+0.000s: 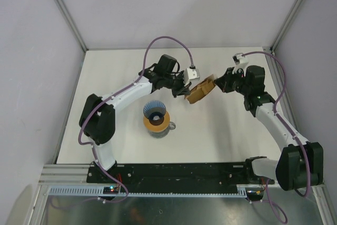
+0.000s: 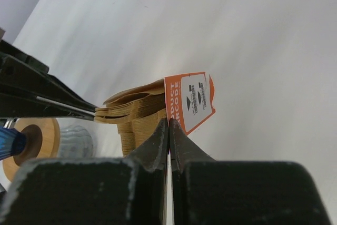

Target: Place the coffee filter in the dripper

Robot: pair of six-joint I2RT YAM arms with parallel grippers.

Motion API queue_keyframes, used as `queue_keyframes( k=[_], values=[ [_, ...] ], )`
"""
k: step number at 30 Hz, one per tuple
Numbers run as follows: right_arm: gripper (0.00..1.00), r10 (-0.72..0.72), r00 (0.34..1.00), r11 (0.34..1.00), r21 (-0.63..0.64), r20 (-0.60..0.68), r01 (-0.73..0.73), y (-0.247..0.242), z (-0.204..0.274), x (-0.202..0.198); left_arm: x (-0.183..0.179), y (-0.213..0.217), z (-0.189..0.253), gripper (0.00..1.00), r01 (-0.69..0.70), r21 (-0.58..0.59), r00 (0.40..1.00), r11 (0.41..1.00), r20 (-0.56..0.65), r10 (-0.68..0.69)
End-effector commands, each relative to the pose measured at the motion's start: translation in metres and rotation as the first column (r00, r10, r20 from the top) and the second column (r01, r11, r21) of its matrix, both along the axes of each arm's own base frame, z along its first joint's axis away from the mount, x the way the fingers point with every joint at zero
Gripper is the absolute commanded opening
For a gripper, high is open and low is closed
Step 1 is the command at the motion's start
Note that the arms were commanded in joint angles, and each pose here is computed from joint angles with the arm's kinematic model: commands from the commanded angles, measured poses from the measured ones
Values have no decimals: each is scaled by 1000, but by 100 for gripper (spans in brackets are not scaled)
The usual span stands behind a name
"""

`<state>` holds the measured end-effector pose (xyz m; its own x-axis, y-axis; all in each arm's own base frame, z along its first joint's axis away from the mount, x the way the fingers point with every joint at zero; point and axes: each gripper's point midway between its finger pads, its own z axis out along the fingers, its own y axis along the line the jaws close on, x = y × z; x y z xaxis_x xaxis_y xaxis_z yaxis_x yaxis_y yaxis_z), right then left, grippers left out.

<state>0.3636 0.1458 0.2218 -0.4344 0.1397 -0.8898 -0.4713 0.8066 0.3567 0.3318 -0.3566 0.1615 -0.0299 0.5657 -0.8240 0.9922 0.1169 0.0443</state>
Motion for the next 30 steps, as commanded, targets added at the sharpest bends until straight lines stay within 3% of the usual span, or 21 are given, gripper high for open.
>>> queue_keyframes(
  k=[1, 16, 23, 30],
  values=[
    [0, -54, 997, 999, 0, 47, 54, -8, 11, 11, -18, 0, 26, 0, 38, -53, 999, 998, 8, -37],
    [0, 65, 996, 998, 14, 66, -66, 19, 12, 3, -25, -12, 18, 1, 74, -67, 995, 995, -56, -77],
    [0, 84, 995, 996, 10, 54, -84, 20, 7, 3, -28, -7, 27, 36, 56, -63, 998, 996, -37, -58],
    [0, 90, 995, 996, 10, 53, -90, 21, 5, 3, -33, 2, 49, 50, 45, -71, 998, 996, -48, -49]
  ],
)
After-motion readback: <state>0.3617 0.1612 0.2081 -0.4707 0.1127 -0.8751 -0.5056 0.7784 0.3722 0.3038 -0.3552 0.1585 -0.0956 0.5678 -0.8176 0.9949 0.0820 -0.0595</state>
